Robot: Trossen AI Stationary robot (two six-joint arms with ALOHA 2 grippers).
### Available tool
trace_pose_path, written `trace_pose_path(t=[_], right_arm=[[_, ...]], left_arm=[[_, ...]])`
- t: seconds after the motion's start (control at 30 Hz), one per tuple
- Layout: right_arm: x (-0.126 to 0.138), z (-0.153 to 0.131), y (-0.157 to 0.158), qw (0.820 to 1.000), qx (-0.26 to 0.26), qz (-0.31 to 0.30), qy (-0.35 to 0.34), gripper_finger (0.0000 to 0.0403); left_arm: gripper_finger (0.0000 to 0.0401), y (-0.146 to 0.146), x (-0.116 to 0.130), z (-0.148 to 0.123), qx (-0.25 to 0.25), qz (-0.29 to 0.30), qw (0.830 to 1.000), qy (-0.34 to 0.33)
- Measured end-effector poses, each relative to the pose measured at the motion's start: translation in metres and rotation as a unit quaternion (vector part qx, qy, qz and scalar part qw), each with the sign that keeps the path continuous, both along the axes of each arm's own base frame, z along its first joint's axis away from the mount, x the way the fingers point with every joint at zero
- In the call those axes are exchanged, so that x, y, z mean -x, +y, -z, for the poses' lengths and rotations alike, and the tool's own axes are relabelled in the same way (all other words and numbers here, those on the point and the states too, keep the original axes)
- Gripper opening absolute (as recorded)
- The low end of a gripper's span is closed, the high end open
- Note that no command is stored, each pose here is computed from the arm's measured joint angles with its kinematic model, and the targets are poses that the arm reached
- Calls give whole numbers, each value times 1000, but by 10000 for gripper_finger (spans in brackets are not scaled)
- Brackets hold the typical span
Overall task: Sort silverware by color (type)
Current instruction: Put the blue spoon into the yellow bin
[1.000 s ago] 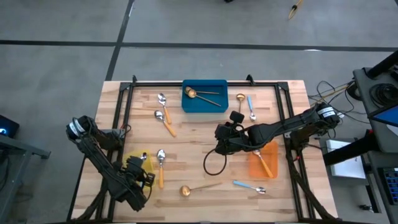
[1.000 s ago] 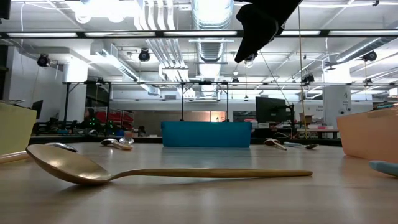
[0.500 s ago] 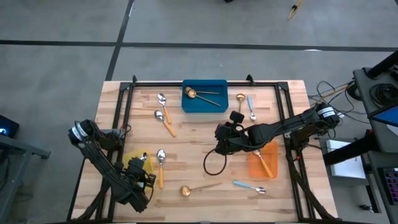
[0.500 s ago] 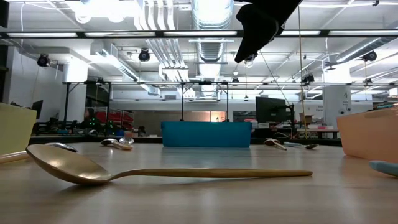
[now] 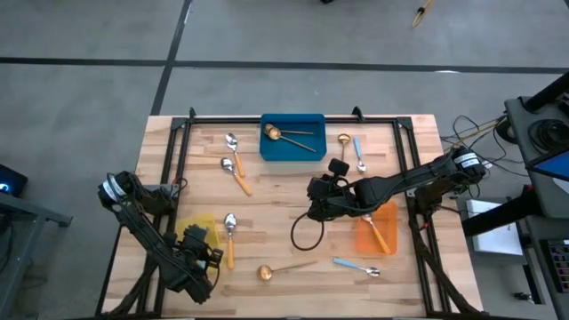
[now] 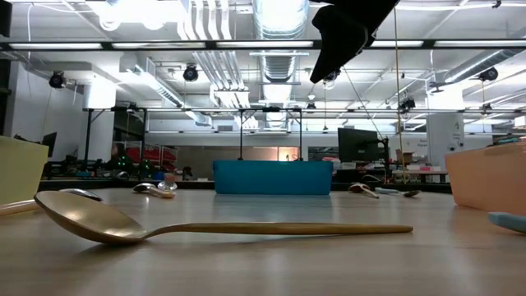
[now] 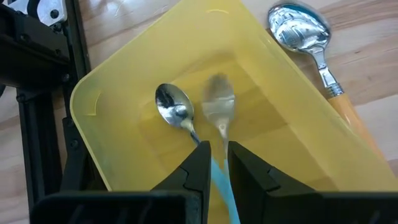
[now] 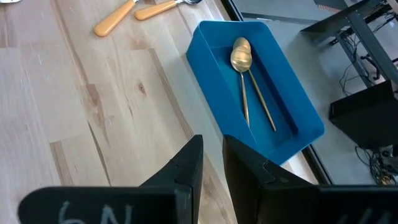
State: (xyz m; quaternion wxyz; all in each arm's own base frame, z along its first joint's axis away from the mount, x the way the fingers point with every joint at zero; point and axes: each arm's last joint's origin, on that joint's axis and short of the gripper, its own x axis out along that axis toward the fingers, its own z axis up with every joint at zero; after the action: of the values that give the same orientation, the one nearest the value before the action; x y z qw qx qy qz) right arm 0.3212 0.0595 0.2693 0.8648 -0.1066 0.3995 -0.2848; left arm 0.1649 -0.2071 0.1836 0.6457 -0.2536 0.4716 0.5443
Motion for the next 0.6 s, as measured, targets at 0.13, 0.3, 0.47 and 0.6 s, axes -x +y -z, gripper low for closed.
trace_pose_path(t=[0.13, 0.3, 0.47, 0.6], right_arm=[[0, 0, 0, 1000, 0, 0, 0, 54], [0, 0, 0, 1000, 0, 0, 0, 54], [0, 0, 0, 1000, 0, 0, 0, 54], [0, 0, 0, 1000, 0, 0, 0, 54]], left_arm=[[37, 0, 0, 0, 2, 0, 1000, -2], [37, -1, -1, -1, 12, 8, 1000, -5], [37, -6, -5, -10, 41, 57, 998, -3], [37, -13, -10, -25, 67, 112, 991, 0]])
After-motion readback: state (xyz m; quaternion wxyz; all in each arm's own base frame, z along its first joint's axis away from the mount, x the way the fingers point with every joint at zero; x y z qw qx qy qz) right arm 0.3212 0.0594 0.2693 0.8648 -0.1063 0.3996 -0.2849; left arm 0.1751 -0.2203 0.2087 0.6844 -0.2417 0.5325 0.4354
